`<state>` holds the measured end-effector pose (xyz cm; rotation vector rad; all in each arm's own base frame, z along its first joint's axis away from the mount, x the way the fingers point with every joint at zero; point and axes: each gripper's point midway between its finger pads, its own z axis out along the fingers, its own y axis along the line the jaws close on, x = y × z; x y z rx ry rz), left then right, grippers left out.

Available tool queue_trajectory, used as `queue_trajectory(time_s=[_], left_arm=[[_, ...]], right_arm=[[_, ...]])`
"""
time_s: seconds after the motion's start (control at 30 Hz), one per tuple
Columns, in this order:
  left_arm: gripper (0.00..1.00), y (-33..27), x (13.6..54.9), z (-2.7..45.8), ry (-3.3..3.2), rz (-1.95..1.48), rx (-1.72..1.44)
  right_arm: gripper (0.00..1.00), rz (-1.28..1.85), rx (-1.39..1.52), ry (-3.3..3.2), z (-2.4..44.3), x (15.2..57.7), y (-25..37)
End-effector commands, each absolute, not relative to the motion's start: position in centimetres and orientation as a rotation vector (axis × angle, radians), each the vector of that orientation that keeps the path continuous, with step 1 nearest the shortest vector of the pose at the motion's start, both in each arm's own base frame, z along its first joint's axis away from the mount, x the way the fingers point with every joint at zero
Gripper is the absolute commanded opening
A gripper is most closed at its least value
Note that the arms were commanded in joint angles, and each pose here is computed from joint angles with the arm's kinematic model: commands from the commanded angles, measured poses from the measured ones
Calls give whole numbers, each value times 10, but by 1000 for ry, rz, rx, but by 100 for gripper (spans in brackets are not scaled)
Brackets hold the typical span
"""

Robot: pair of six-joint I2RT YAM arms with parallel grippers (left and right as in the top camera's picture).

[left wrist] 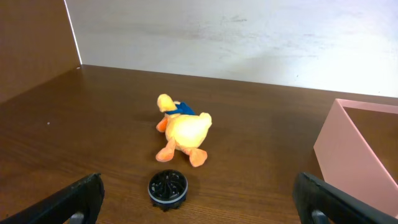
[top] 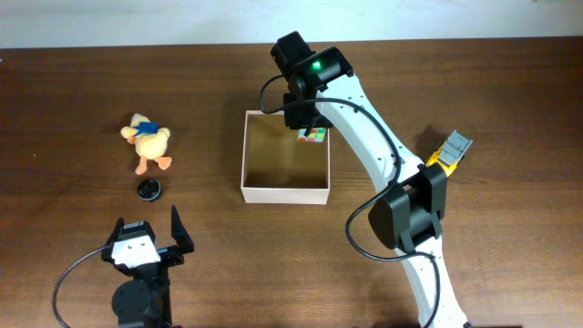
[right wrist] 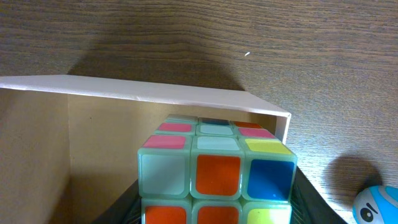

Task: Pack container
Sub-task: 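Lower the cube into the box and open the right gripper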

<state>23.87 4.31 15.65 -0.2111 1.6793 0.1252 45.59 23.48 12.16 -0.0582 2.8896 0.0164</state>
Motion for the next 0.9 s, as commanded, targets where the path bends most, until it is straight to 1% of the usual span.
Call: queue_trajectory(time_s=[0.0, 0.37, 0.67, 0.7, 0.77, 0.83, 0.87], left_arm=[[99, 41, 239, 156, 1673, 105, -213], [99, 41, 239, 156, 1673, 105, -213], [99, 41, 239, 156, 1673, 105, -213], [99, 41, 239, 156, 1673, 105, -213], [99, 41, 239, 156, 1673, 105, -213], [99, 41, 239, 156, 1673, 105, -213], [99, 41, 239, 156, 1673, 105, -213]], right_arm=[[29, -14, -65, 2883, 120, 458, 231], [29, -56, -71, 2936, 102, 448, 225], [30, -49, -71, 2929, 102, 450, 226], [33, -50, -71, 2929, 102, 450, 226], [53, -49, -71, 2929, 102, 450, 226], [64, -49, -71, 2929, 102, 450, 226], [68, -49, -71, 2929, 102, 450, 226]])
